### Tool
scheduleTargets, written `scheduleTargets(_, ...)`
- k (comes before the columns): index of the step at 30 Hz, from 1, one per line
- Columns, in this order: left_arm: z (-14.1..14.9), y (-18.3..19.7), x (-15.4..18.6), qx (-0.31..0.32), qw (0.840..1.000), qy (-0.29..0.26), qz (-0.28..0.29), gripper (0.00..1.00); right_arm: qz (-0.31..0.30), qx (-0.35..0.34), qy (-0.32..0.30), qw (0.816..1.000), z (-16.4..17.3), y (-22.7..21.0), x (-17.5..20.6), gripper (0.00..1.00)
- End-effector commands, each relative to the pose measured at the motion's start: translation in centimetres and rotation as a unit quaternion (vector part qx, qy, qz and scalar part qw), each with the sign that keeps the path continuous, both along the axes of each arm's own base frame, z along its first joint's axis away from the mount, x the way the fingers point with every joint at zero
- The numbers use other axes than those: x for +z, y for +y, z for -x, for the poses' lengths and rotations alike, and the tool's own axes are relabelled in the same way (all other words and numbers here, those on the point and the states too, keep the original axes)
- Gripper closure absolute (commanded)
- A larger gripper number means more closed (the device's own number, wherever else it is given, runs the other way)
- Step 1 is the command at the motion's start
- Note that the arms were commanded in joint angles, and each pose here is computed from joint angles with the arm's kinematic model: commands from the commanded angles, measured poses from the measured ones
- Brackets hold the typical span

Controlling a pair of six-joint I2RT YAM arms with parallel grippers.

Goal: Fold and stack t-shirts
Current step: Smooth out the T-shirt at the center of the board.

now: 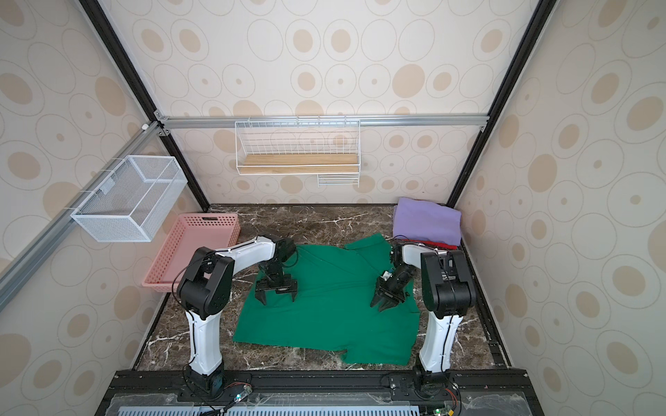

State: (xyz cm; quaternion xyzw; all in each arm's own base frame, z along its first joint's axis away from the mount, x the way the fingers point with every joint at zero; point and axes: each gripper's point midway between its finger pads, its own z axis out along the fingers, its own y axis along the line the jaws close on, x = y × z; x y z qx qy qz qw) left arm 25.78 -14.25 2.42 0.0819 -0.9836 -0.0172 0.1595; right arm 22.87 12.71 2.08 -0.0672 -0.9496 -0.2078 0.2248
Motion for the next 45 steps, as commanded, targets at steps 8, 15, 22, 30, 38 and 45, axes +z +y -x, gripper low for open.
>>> scheduleTargets(8, -0.1, -0.9, 7.4, 0.043, 0.994, -0.089, 0.039, 0.01, 0.110, 0.022, -0.045, 0.993, -0.6, -4.3, 2.7, 0.63)
scheduleTargets(15, -12.0, -4.4, 11.4, -0.008, 0.985, -0.172, 0.032, 0.01, 0.084, 0.106, -0.113, 0.984, -0.5, 1.1, 6.2, 0.61)
scheduleTargets(22, -19.3, -3.9, 8.1, 0.063, 0.979, -0.184, 0.056, 0.01, 0.040, 0.215, -0.101, 0.970, -0.6, 9.9, 5.9, 0.61)
scheduleTargets(30, -21.2, -1.8, 4.7, 0.088, 0.981, -0.165, 0.050, 0.01, 0.002, 0.248, -0.076, 0.966, -1.4, 15.2, 4.5, 0.61)
scheduleTargets(38, -23.1, -1.5, 2.8, 0.095, 0.979, -0.174, 0.052, 0.01, -0.016, 0.255, -0.047, 0.966, -0.8, 17.6, 2.7, 0.62)
scheduleTargets(45, -24.5, -2.9, 0.8, 0.119, 0.972, -0.182, 0.088, 0.01, -0.018, 0.263, -0.031, 0.964, 0.3, 18.3, 1.7, 0.62)
